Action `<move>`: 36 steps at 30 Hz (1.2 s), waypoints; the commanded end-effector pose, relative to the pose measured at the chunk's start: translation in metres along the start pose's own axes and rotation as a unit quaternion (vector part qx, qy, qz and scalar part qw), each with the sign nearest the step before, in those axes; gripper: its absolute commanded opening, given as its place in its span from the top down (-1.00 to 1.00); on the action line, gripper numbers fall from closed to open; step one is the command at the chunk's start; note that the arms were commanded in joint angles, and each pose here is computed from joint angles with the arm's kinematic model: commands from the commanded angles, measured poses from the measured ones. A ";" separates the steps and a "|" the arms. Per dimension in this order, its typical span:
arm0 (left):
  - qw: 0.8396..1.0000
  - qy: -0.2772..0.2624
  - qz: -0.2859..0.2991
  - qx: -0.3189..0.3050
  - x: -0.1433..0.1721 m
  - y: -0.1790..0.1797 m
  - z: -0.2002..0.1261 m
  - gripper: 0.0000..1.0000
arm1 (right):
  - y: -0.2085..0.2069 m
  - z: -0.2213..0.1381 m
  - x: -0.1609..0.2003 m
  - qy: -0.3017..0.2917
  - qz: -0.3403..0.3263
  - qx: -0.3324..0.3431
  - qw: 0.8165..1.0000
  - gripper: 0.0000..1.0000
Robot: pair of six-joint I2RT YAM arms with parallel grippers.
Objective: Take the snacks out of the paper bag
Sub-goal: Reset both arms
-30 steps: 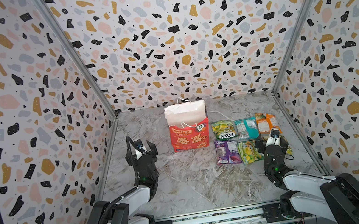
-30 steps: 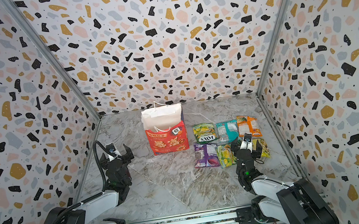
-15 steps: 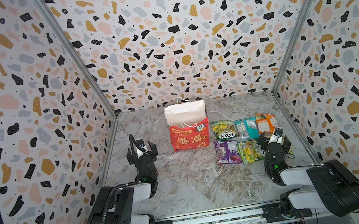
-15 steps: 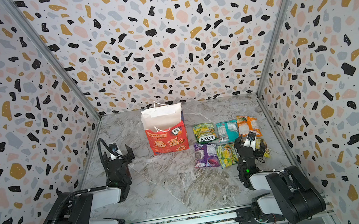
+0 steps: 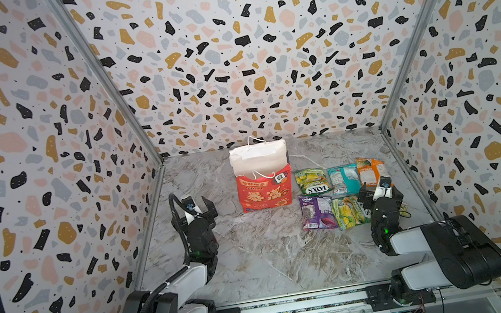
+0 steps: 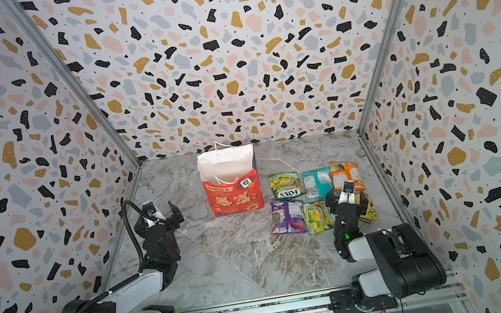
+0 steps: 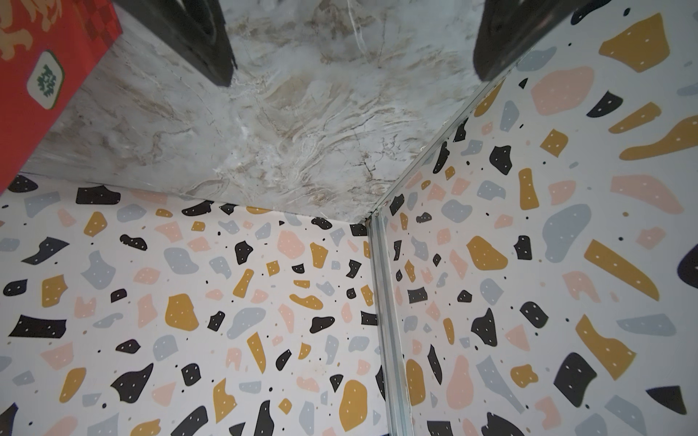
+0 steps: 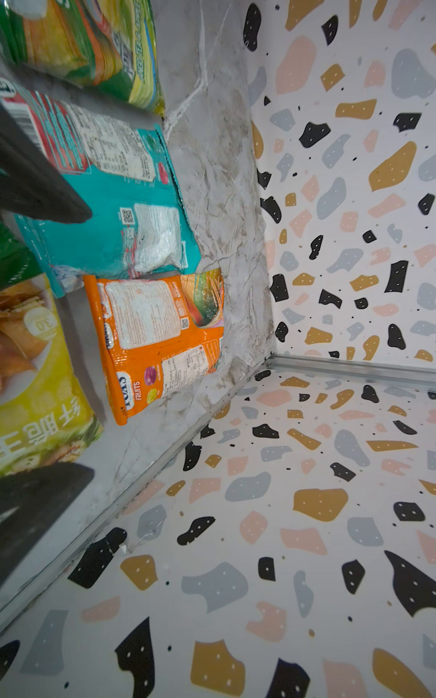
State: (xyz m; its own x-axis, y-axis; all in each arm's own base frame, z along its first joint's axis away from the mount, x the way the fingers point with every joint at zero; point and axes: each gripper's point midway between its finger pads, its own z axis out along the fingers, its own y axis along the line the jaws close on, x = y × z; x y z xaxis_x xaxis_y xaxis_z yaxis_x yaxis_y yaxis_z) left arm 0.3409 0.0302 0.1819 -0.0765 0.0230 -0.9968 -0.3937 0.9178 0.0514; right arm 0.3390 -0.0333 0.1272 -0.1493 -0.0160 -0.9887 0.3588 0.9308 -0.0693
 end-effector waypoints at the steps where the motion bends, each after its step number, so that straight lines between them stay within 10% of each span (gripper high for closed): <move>1: 1.000 -0.012 -0.017 -0.001 -0.007 0.001 -0.005 -1.00 | 0.010 0.005 -0.015 -0.020 0.021 -0.029 0.999 -1.00; 15: 0.999 0.015 0.004 0.035 0.041 -0.009 -0.008 -0.99 | 0.042 0.009 -0.004 -0.010 -0.005 -0.151 0.989 -1.00; 36: 0.999 0.014 -0.003 0.048 0.046 -0.009 -0.006 -1.00 | 0.048 0.014 -0.002 -0.005 -0.022 -0.151 0.988 -0.98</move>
State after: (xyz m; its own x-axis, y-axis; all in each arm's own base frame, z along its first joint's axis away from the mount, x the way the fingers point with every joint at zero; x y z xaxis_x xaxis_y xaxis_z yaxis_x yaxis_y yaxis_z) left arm 0.3313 0.0210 0.1162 -0.1806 0.0308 -0.9831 -0.2970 0.9511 0.0844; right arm 0.3632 0.0068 0.1128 -0.1792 -0.0495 -0.9826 0.0530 0.9968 -0.0599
